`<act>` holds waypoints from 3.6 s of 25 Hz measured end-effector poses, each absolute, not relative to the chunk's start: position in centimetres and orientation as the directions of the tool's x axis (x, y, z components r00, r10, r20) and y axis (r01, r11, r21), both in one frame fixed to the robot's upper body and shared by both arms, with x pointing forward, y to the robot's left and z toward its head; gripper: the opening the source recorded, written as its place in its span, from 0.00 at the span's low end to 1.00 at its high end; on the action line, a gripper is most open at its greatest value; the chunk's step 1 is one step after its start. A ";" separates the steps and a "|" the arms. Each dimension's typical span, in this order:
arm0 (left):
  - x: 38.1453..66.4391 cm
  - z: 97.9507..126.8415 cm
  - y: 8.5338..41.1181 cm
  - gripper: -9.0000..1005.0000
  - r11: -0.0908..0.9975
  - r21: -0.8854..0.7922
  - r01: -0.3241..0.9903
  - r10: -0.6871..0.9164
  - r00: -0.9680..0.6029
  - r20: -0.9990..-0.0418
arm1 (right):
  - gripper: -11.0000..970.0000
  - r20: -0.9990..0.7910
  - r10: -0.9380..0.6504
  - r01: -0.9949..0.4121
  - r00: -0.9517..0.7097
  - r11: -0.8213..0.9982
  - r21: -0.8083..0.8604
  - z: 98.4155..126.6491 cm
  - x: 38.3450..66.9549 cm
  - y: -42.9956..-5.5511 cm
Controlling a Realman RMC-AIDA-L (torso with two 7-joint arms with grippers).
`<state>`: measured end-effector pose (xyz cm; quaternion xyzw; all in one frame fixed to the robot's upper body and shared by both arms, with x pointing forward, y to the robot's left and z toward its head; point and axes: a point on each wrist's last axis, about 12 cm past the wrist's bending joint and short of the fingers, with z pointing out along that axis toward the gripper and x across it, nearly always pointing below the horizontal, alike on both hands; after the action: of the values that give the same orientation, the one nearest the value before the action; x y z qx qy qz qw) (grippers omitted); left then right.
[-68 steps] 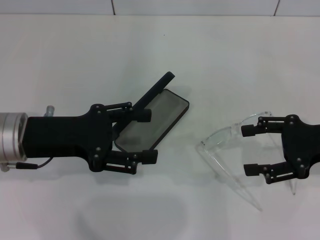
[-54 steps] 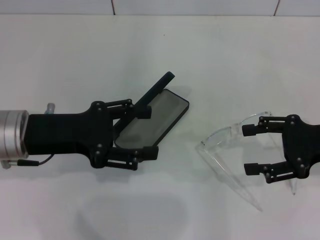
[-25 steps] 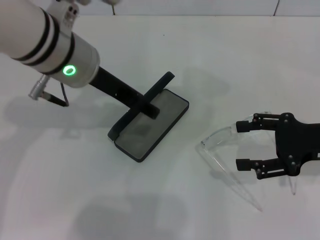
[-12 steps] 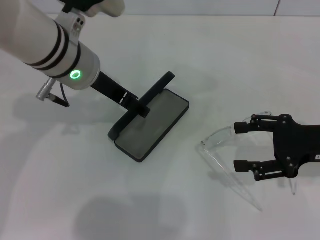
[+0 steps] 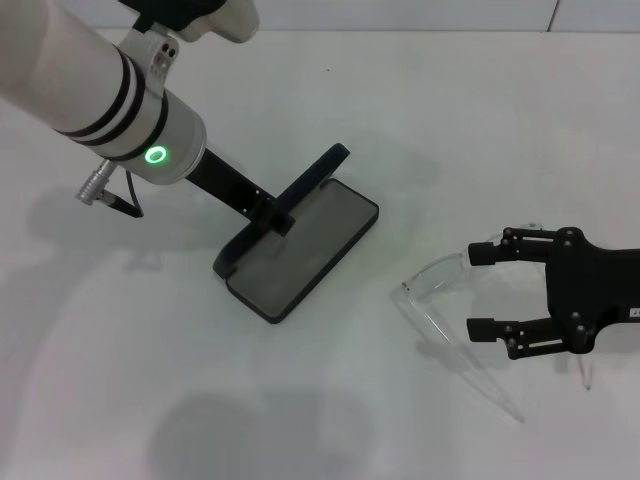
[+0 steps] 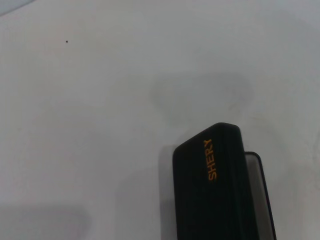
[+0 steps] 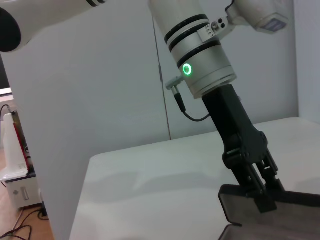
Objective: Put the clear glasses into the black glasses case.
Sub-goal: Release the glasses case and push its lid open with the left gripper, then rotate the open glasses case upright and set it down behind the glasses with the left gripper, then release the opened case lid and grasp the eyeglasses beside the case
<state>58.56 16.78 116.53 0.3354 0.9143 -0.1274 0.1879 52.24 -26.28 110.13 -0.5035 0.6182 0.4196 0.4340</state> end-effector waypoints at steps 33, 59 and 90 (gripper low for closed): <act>60.0 119.5 16.0 0.21 0.348 0.257 0.901 0.822 -0.162 -0.546 | 0.85 -0.961 -0.242 -0.975 -0.133 0.205 0.084 109.5 52.1 -26.6; 60.9 116.2 13.2 0.23 0.096 0.455 0.885 0.886 0.132 -0.444 | 0.85 -0.972 -0.188 -0.971 -0.140 0.216 0.098 109.4 51.5 -26.6; 48.4 111.6 27.8 0.69 0.300 -0.143 0.943 -0.154 -0.100 -0.983 | 0.84 -0.481 -0.874 -0.997 0.067 -0.045 -0.057 125.9 62.9 -18.9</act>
<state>48.39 27.84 111.62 0.3479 0.5669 -0.4783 0.5735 62.89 -18.90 125.85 -0.7047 0.6638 0.1607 0.1921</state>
